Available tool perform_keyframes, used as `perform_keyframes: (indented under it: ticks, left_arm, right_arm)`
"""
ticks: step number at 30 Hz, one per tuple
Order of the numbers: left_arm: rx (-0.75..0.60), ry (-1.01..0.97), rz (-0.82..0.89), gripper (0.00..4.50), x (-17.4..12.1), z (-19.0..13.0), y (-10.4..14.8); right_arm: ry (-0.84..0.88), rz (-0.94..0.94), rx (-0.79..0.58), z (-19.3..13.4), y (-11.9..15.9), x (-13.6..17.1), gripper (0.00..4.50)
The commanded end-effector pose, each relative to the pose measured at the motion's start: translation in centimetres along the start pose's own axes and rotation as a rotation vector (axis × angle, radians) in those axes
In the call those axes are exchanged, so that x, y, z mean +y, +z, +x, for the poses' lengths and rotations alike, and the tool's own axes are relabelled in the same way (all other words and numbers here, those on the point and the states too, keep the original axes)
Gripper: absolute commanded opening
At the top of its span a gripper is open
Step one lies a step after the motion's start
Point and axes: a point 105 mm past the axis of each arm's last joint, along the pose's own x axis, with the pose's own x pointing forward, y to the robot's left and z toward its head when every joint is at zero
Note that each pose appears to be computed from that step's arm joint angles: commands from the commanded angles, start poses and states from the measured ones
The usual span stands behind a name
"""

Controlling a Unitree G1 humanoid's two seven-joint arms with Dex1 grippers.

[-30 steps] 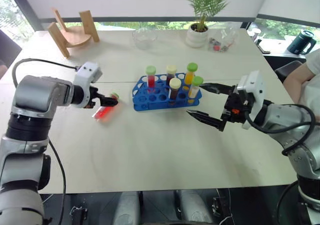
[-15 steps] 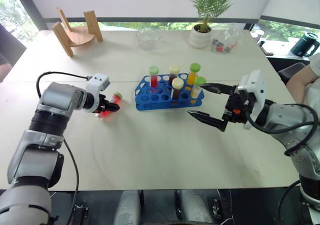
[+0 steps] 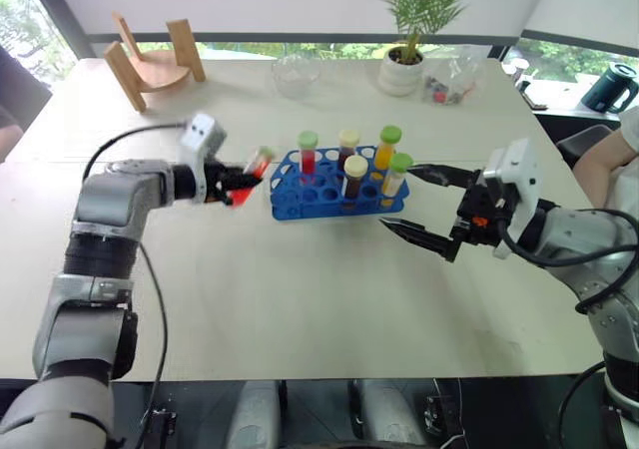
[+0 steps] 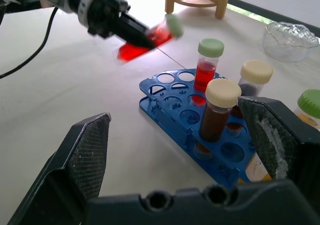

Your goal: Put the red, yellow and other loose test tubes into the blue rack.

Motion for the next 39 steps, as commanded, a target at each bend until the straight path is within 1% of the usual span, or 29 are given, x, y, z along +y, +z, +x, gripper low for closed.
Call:
perform_keyframes:
  ticks: [1,4,8,10,15,19,24,30,34,39]
  left_arm:
    - [-0.331,-0.039,0.101,0.81,-3.1,0.0,3.4]
    - [-0.430,-0.058,0.111,0.81,-5.0,1.2,2.1]
    - [-0.499,-0.007,0.139,0.81,-5.5,3.4,0.3]
    - [-0.498,0.025,0.151,0.81,-5.3,4.3,-0.8]
    - [-0.477,0.072,0.189,0.81,-4.7,5.5,-2.8]
    - [-0.455,0.095,0.178,0.81,-4.3,6.0,-4.2]
    - [-0.450,0.095,0.167,0.81,-3.9,6.6,-4.9]
    - [-0.454,0.103,0.172,0.81,-3.3,7.2,-5.0]
    - [-0.440,0.088,0.162,0.81,-3.3,7.8,-5.4]
    - [-0.434,0.078,0.164,0.81,-3.4,7.9,-6.0]
  right_arm:
    - [-0.016,-0.052,-0.024,-0.3,1.1,-0.3,4.50]
    - [-0.015,-0.058,-0.024,-0.2,1.2,-0.3,4.50]
    - [-0.016,-0.059,-0.025,-0.2,1.3,-0.2,4.50]
    - [-0.017,-0.060,-0.025,-0.2,1.4,-0.2,4.50]
    - [-0.024,-0.059,-0.027,-0.3,1.4,0.0,4.50]
    - [-0.031,-0.056,-0.030,-0.3,1.5,0.1,4.50]
    - [-0.039,-0.052,-0.033,-0.2,1.5,0.3,4.50]
    - [-0.050,-0.052,-0.035,-0.2,1.5,0.3,4.50]
    - [-0.061,-0.053,-0.037,-0.3,1.5,0.4,4.50]
    - [-0.070,-0.053,-0.037,-0.4,1.5,0.4,4.50]
